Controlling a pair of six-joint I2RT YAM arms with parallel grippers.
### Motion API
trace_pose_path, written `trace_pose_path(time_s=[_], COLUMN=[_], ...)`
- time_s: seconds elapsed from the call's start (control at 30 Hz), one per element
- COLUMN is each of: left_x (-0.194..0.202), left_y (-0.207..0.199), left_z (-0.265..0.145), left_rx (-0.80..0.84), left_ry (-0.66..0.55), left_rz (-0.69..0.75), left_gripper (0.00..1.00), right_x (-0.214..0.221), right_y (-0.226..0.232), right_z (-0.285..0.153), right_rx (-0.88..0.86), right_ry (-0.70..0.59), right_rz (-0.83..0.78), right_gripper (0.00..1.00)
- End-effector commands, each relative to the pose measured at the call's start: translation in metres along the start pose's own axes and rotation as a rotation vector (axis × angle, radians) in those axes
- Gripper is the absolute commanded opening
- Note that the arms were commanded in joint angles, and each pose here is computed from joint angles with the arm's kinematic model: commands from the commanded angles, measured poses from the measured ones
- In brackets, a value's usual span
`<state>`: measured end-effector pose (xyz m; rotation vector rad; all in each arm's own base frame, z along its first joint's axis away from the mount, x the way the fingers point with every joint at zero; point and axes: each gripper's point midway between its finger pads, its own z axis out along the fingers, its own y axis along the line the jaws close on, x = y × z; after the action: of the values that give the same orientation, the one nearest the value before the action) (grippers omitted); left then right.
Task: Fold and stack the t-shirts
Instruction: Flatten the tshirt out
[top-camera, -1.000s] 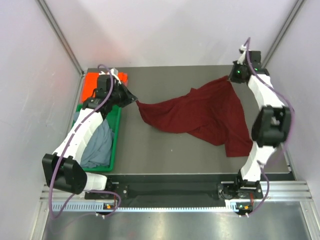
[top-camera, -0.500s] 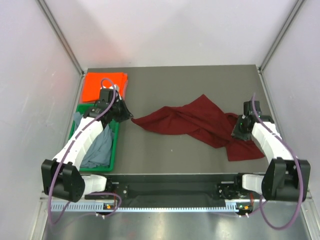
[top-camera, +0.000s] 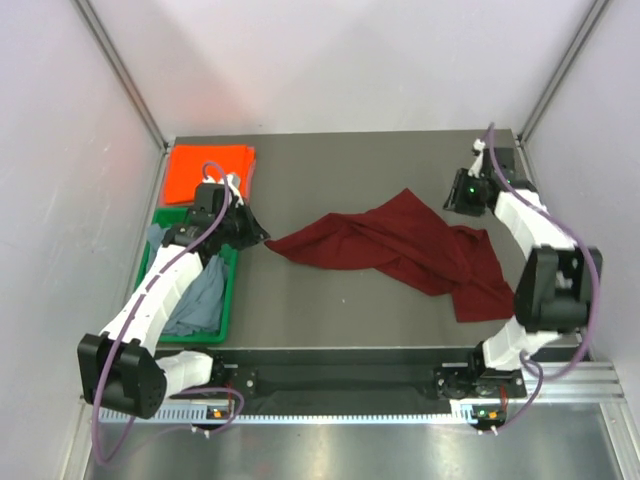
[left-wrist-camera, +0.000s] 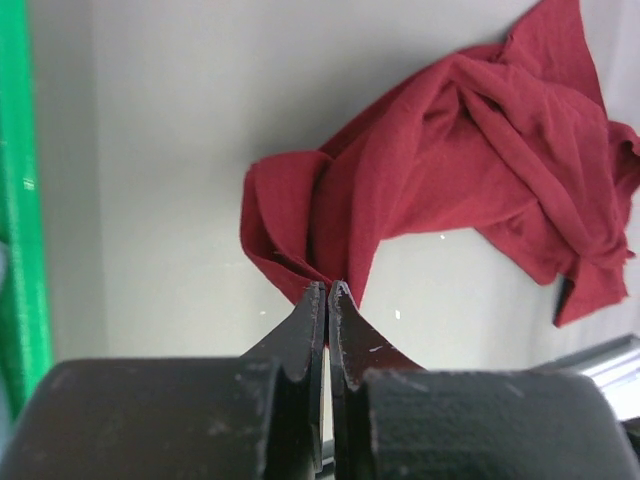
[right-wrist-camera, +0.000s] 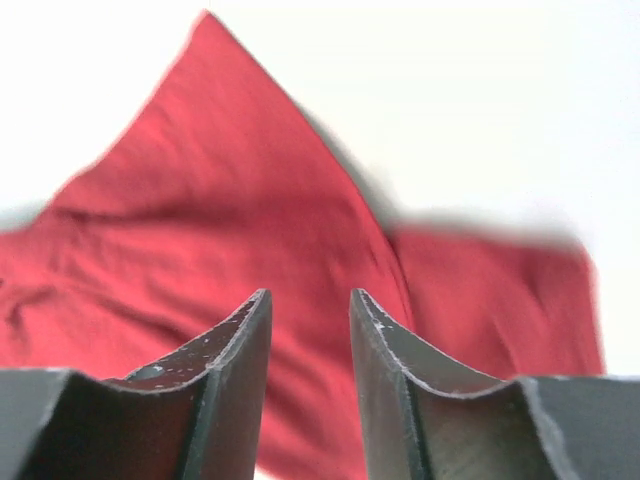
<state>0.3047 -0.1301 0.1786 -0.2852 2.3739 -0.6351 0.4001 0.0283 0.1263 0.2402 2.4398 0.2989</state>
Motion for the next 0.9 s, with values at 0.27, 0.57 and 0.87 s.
trace_pose_path(time_s=[0.27,0.57,0.87], left_x=[-0.010,-0.016,-0.017], left_y=[-0.020,-0.025,-0.025], left_z=[-0.003,0.002,0.007], left_rx=[0.102,0.121,0.122], left_ry=[-0.053,-0.062,-0.052], left_rz=[-0.025,-0.026,-0.027], left_gripper=[0.00,0.00,0.00], right_x=[-0.043,0.002,0.016], right_y=[0.027,-0.017,-0.031], right_z=[0.104,0.085,0.083], right_rx=[0.128,0.276,0.188], right_ry=[0.088,0.194,0.224], right_rz=[-0.193,-0.165,-0.124], right_gripper=[0.30,0.38,0.35])
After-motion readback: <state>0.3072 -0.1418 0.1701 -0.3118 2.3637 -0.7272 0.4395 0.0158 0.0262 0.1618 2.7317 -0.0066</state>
